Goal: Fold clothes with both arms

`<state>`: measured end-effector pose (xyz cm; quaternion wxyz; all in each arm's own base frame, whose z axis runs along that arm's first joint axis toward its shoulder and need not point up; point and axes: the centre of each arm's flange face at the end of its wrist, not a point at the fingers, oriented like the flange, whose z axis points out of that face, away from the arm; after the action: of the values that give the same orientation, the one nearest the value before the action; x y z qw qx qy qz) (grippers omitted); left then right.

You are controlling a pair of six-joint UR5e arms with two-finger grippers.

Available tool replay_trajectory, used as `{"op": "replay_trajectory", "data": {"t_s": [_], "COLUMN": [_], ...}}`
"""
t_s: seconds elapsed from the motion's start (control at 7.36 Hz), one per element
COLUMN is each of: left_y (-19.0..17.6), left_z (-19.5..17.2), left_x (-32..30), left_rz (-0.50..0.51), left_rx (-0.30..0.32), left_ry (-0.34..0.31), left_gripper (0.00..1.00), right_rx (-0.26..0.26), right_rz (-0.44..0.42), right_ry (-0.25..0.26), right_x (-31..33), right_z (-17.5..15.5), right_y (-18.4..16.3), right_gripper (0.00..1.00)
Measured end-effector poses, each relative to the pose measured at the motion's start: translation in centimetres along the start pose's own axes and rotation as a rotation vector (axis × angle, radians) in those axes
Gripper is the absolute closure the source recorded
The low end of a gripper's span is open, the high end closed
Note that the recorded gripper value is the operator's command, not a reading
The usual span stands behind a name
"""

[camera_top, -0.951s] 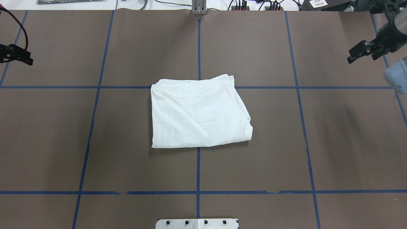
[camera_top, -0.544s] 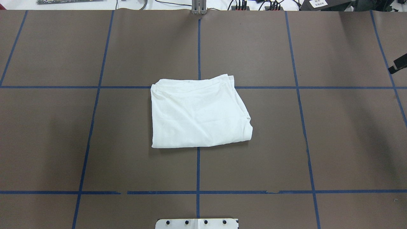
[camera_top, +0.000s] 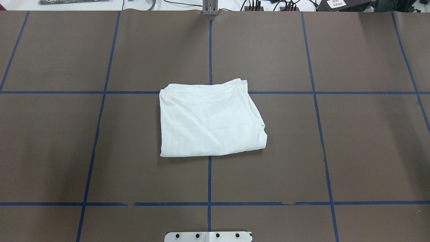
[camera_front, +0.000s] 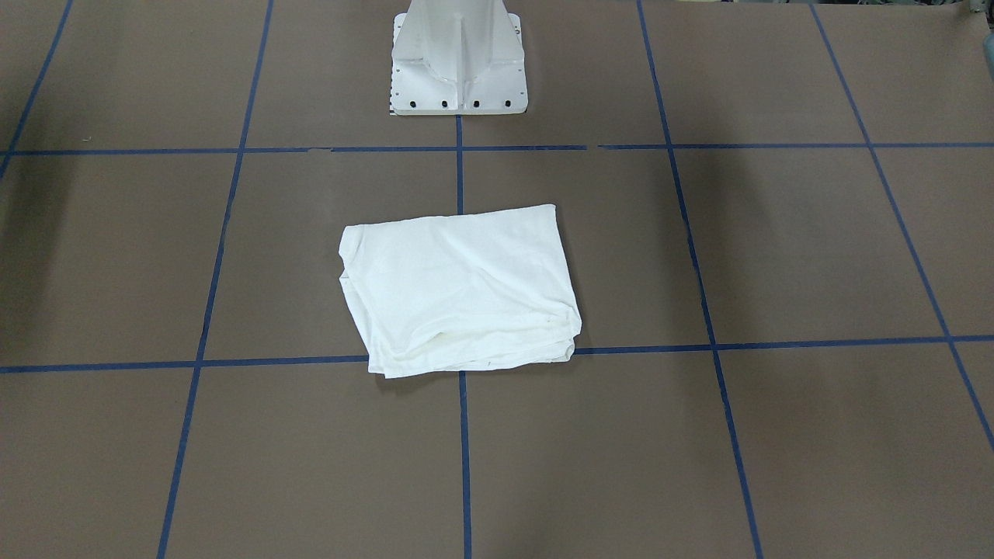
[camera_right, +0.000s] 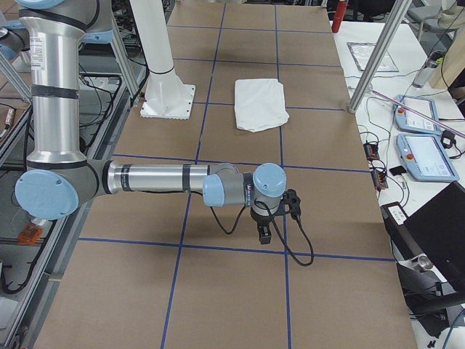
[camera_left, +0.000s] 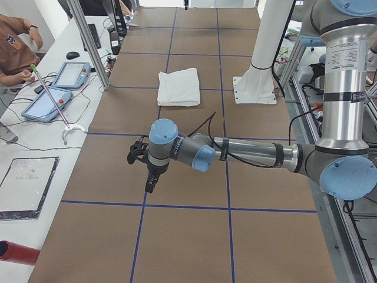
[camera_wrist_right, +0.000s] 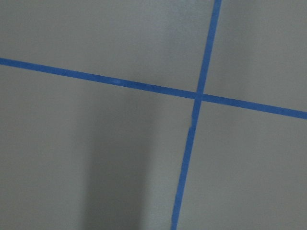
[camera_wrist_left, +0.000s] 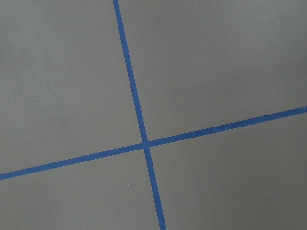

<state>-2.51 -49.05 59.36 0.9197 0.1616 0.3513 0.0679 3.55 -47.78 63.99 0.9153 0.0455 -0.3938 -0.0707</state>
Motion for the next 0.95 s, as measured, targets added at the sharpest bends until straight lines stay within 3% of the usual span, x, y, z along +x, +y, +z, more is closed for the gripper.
{"op": "replay_trajectory", "data": {"t_s": [0.14,0.41,0.95], "left_y": [1.0,3.0,4.0], "left_z": [0.5,2.6,3.3], "left_x": [-0.8,-2.8,-3.7], "left_rz": [0.006,-0.025,-0.12], "left_rx": [0.011,-0.025,-0.137], "left_ry": [-0.003,-0.004,-0.016], "left_gripper": [0.01,0.01,0.01], "right_rx": [0.017,0.028,-0.026], "right_rz": [0.025,0.073,0.145], "right_ry": [0.01,0.021,0.012], "right_x": [1.4,3.0,2.5], "right_z": [-0.8,-1.6,-2.4], "right_y": [0.8,1.7,2.1], "right_gripper": [0.0,0.0,0.0]}}
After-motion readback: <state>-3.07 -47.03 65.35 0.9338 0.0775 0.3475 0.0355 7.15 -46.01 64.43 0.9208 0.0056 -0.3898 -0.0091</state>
